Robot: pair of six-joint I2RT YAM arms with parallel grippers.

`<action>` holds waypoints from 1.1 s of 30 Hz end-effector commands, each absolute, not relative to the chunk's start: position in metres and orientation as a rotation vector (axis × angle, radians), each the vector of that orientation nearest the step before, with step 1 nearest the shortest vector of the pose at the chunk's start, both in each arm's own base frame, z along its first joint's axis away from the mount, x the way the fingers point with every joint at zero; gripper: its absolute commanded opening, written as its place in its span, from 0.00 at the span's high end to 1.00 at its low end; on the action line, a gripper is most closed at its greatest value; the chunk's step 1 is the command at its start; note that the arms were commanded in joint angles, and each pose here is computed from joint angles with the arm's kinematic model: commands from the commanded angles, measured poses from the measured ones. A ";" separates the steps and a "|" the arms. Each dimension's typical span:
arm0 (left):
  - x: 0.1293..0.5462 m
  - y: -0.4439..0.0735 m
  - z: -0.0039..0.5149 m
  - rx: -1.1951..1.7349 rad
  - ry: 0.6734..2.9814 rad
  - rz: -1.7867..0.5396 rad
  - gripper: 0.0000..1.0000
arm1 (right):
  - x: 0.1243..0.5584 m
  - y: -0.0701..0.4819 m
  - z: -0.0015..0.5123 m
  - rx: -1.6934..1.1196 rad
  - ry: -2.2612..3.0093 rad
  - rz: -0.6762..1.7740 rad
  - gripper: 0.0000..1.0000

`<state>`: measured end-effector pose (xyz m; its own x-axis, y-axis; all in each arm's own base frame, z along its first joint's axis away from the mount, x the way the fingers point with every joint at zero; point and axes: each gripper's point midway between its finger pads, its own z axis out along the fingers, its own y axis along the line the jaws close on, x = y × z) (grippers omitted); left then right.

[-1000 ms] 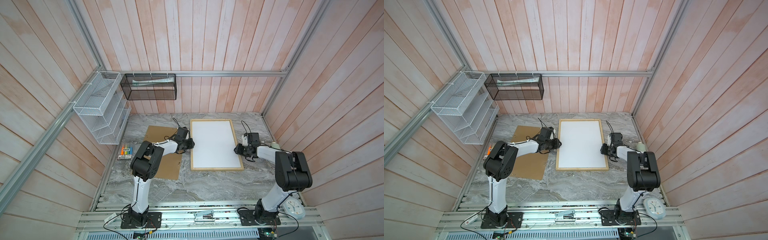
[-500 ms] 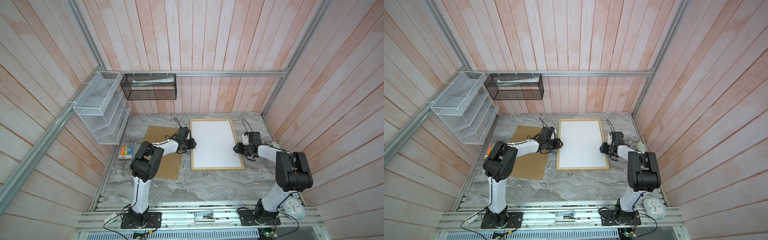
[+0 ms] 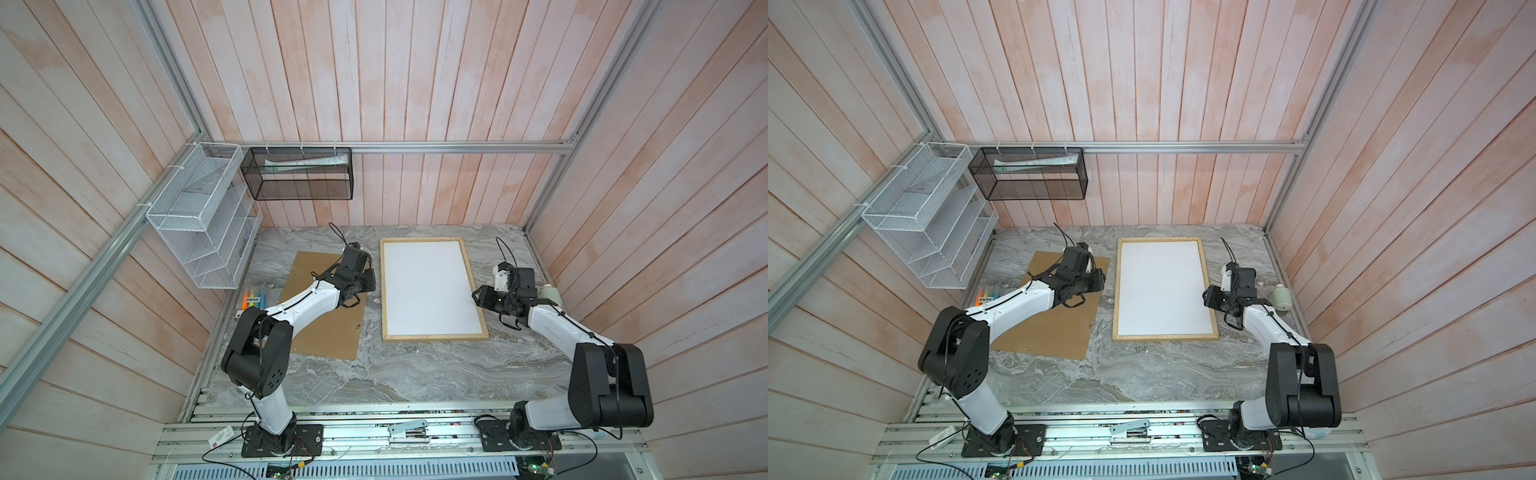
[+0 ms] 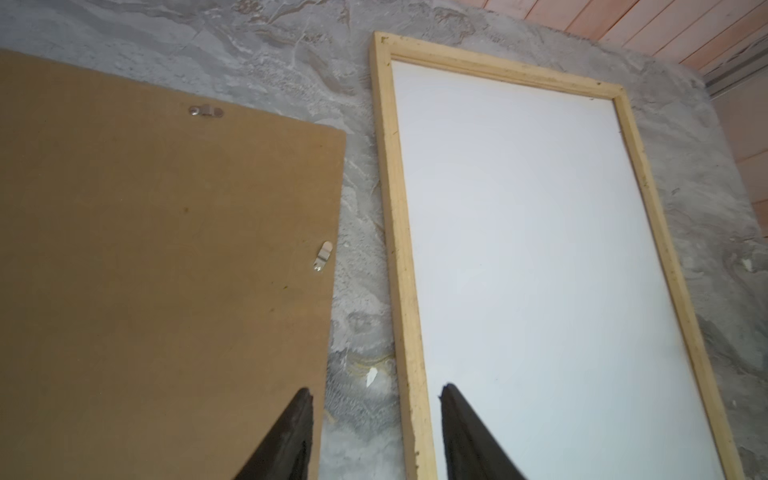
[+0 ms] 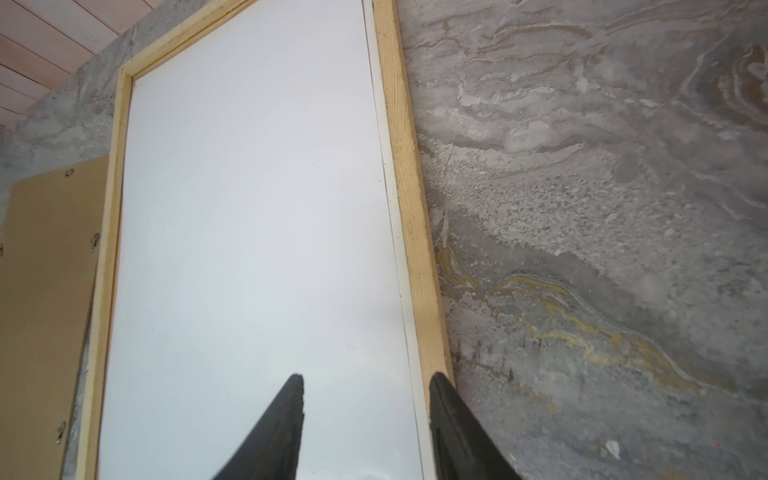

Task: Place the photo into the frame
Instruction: 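Move the left gripper over the brown backing board while the right gripper follows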

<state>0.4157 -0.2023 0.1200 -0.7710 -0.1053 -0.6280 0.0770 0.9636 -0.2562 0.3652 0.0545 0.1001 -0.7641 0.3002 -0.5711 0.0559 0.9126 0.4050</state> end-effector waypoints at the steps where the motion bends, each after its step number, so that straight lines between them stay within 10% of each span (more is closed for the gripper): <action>1: 0.376 -0.165 0.089 -0.082 2.539 -0.192 0.48 | 0.350 0.067 0.109 0.273 2.385 0.533 0.50; 12: 0.298 -0.123 0.056 -0.210 2.642 -0.142 0.48 | 0.345 0.144 0.120 0.085 2.377 0.711 0.49; 33: 0.272 -0.117 0.020 -0.303 2.694 -0.178 0.48 | 0.336 0.263 0.115 -0.100 2.407 0.914 0.50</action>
<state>0.2732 -0.1159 0.0256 -0.8903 -0.2143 -0.4017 -0.1666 0.9745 -0.1505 0.3295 0.2481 0.1042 -0.8536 0.0988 -0.5114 -0.2471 0.7876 0.5645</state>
